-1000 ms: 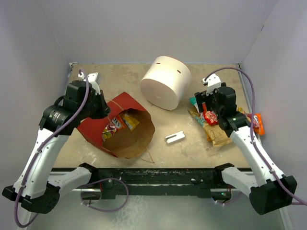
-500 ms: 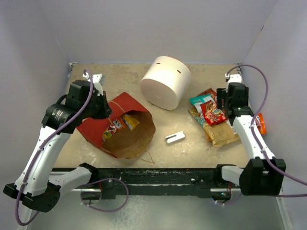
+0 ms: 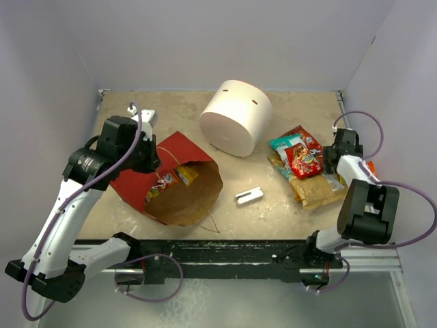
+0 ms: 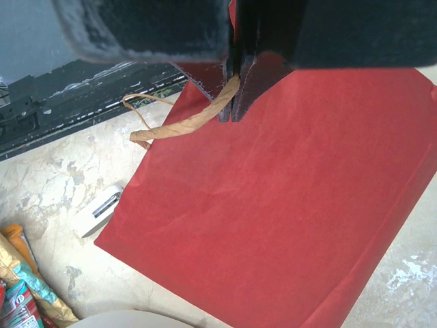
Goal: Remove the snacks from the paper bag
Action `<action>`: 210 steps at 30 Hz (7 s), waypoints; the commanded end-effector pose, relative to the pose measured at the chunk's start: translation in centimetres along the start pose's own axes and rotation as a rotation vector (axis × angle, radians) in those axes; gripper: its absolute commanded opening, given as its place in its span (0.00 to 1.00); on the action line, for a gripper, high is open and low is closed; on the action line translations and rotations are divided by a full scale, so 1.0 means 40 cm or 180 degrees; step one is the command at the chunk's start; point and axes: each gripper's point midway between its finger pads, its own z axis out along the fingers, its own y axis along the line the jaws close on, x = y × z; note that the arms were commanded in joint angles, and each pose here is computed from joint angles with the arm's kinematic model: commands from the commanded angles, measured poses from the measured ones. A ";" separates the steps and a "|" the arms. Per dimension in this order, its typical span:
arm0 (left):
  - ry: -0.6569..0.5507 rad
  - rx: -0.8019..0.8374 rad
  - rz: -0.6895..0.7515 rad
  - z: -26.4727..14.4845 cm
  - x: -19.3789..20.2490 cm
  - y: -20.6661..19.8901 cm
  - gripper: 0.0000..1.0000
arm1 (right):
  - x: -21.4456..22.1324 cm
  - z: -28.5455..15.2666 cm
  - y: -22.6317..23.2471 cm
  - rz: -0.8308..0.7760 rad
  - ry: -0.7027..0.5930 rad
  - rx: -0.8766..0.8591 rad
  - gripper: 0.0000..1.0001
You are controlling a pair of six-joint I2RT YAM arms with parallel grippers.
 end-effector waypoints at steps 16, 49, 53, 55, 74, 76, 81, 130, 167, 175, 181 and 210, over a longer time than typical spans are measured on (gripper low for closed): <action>-0.0248 -0.0102 0.0187 -0.024 -0.052 0.007 0.00 | -0.051 0.075 -0.058 0.0240 -0.0098 0.0128 0.18; -0.0444 0.0211 -0.0281 -0.017 -0.098 -0.054 0.00 | -0.079 -0.358 0.170 0.0948 0.0088 -0.0504 0.15; -0.0444 0.0131 -0.0267 -0.024 -0.094 -0.042 0.00 | -0.084 -0.360 0.226 0.1064 0.0156 -0.0832 0.23; -0.0442 0.0086 -0.0258 -0.030 -0.090 -0.035 0.00 | -0.081 -0.365 0.249 0.1140 0.0172 -0.0990 0.33; -0.0465 0.0037 -0.0340 -0.063 -0.069 -0.023 0.00 | -0.053 -0.416 0.350 0.1210 0.0158 -0.1852 0.65; -0.0469 0.0042 -0.0360 -0.066 -0.066 -0.023 0.00 | -0.062 -0.418 0.349 0.1200 0.0098 -0.1875 0.65; -0.0487 0.0025 -0.0435 -0.071 -0.060 -0.020 0.00 | -0.090 -0.460 0.335 0.1087 -0.0065 -0.2009 0.67; -0.0152 0.0153 -0.0789 -0.125 0.025 -0.039 0.00 | 0.120 -1.123 1.253 -0.3477 -0.5281 -0.3910 0.74; 0.0077 0.0067 -0.0276 -0.152 0.039 -0.022 0.00 | -0.048 -0.962 1.516 -0.3227 -0.5118 -0.3156 0.07; -0.0021 -0.0005 -0.0401 -0.143 0.024 -0.015 0.00 | -0.058 -1.034 1.456 -0.2997 -0.5027 -0.3464 0.00; -0.0142 -0.0035 -0.0483 -0.136 0.005 -0.013 0.00 | 0.004 -1.109 1.390 -0.3016 -0.4868 -0.4078 0.00; -0.0423 0.0069 -0.0821 -0.088 -0.023 -0.026 0.00 | 0.225 -0.971 1.231 -0.3820 -0.3902 -0.4268 0.51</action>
